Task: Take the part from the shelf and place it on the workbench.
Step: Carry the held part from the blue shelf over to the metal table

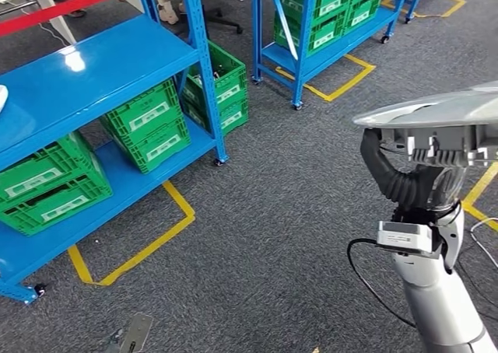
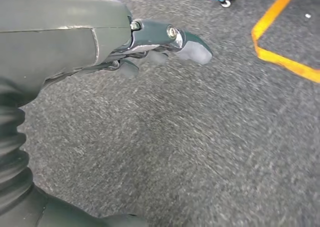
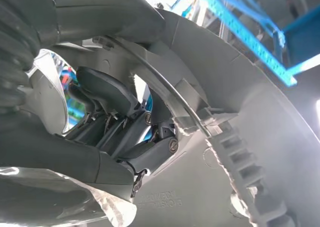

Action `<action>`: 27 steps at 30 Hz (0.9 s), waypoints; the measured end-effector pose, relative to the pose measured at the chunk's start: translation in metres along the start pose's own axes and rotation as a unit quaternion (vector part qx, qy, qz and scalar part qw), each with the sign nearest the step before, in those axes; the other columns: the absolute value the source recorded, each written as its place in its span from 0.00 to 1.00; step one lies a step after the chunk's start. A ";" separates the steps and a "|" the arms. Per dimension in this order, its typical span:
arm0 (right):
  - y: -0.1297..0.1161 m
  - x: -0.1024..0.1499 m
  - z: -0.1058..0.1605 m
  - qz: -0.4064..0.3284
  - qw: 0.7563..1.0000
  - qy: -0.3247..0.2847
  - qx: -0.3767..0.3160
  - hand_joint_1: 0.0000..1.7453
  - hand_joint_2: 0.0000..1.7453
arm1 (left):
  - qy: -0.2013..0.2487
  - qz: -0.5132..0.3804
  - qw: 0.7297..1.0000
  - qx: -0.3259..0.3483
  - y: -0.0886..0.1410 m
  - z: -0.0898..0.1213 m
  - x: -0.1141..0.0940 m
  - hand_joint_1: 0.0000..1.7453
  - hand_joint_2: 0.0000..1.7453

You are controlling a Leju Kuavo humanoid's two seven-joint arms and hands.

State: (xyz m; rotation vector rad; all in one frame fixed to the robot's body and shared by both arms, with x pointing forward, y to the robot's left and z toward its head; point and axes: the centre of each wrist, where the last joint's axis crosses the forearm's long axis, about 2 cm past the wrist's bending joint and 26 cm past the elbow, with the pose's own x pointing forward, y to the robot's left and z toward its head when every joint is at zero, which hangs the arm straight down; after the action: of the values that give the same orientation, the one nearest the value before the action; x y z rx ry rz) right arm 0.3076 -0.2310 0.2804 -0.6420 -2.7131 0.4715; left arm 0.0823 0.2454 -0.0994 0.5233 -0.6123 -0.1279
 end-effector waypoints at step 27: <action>-0.026 -0.009 0.016 0.043 0.998 0.014 0.032 1.00 1.00 | 0.006 -0.002 1.000 0.001 0.002 0.001 -0.006 0.00 1.00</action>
State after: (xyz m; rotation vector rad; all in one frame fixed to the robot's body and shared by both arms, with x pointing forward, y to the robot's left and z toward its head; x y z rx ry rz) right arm 0.2999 -0.2611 0.2745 -0.7439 -2.6417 0.5642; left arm 0.0764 0.2482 -0.1007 0.5271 -0.6005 -0.1275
